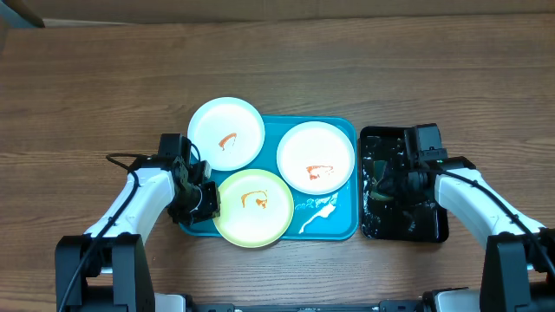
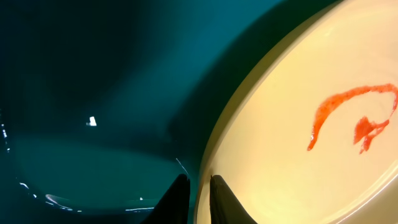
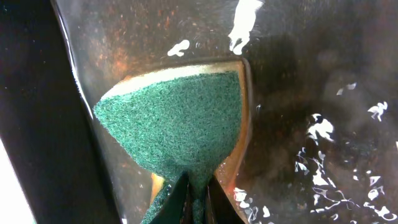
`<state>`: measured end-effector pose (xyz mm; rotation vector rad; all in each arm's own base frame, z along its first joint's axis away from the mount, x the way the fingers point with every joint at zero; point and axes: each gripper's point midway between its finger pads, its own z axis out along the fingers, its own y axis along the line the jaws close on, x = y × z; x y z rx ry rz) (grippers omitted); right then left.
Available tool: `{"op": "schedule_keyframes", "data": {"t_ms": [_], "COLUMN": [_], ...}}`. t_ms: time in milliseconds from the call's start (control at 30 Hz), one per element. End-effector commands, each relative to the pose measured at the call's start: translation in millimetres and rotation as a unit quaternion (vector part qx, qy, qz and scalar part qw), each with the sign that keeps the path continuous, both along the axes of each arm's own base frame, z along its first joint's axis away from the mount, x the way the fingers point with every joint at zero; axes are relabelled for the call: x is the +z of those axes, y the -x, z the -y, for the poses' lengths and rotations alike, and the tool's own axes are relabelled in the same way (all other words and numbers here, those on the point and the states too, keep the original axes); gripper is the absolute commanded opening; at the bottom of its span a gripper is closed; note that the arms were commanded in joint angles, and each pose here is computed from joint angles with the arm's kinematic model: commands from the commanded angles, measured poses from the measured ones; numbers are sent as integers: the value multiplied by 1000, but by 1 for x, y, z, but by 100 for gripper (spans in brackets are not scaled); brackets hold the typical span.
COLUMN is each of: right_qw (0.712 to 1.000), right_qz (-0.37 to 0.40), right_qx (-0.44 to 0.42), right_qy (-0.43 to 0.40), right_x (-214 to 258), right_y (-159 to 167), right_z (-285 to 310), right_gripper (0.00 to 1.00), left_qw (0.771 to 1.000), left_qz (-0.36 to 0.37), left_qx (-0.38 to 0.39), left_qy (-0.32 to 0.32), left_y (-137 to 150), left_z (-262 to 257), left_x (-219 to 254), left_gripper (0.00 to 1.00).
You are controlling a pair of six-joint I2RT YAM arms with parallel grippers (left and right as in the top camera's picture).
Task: Clean dirty plates on tray and stack at the side
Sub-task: 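Grasp the green sponge in the black tray with right gripper, then scrub the yellow plate with the sponge in right gripper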
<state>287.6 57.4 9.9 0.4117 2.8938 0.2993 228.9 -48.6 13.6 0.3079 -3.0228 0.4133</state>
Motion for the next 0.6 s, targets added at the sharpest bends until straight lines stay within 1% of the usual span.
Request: {"op": "schedule_keyframes", "data": {"t_ms": [0,133,300,367,567], "right_qw": [1000,1000,1000,999,982], "right_qz": [8,17,20,13,7], "right_qx": [1,3,6,19,127], "right_qy": [5,4,-7,-32,-141], "right_x": [14,51,85,88,101], "right_y": [-14,-33,-43,-39,-21], "right_z": [-1,-3,-8,-18,-70], "right_gripper": [4,4,4,4,4], "left_qw": [1000,1000,1000,1000,1000], "left_qz": [-7,-7,-4,-2,2], "left_qx": [2,2,2,2,2], "left_qy": [2,2,2,2,2], "left_y": [2,2,1,0,-2], "left_z": [1,1,1,1,1], "left_x": [-3,-3,-3,-3,-3], "left_gripper": [14,6,4,4,4]}}
